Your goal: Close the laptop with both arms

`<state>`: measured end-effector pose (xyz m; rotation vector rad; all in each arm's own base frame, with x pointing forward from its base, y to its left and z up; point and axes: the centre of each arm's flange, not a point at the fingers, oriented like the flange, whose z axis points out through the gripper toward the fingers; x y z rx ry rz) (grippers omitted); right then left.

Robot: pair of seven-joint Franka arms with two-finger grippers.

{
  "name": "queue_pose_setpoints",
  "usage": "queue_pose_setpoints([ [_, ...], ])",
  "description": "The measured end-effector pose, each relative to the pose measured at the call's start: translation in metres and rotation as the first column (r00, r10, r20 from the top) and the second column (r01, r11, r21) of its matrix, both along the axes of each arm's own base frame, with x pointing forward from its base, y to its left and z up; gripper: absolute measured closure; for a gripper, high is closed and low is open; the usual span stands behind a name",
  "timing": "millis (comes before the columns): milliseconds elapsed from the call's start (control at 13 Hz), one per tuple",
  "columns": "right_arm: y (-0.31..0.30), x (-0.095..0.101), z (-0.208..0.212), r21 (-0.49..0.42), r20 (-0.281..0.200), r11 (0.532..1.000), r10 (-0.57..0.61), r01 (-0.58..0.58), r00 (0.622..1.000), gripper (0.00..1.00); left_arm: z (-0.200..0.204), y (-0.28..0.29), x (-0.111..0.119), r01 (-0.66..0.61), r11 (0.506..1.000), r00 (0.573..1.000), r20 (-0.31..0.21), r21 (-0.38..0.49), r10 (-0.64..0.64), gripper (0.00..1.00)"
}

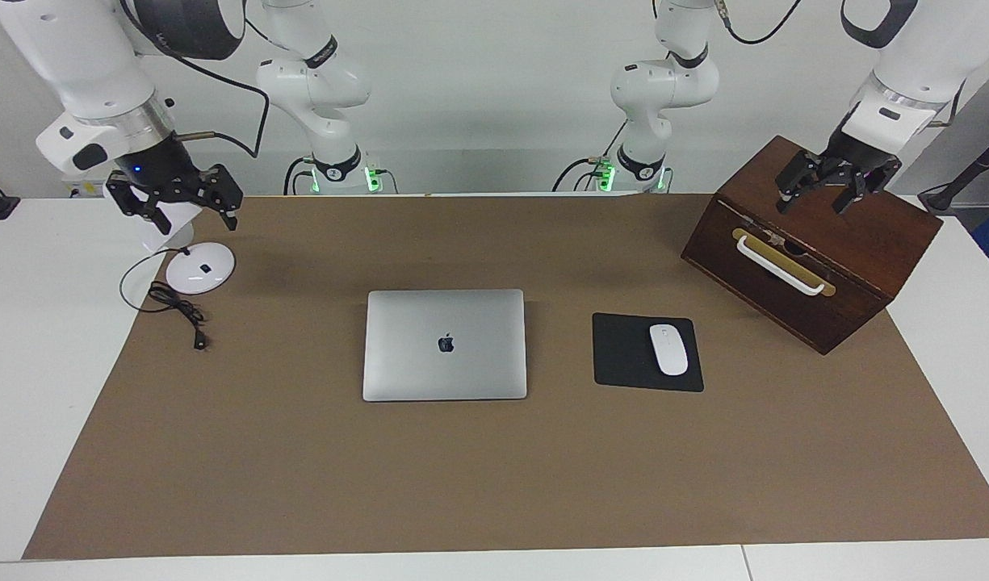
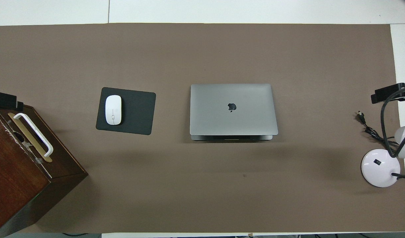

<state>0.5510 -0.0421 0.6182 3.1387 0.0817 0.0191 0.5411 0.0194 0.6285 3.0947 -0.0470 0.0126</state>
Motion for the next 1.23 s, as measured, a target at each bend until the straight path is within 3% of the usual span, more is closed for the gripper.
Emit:
queue_pose_setpoints([
  [462, 0.0, 0.0, 0.0, 0.0, 0.0, 1.0, 0.0, 0.0, 1.0, 0.0, -0.018, -0.01, 0.009, -0.034, 0.999, 0.999, -0.032, 0.0, 0.034, 0.0],
  [1231, 0.0, -0.001, 0.002, 0.0, 0.003, 1.0, 0.0, 0.0, 1.0, 0.0, -0.019, -0.01, 0.008, -0.037, 0.999, 0.999, -0.035, 0.001, 0.037, 0.0],
])
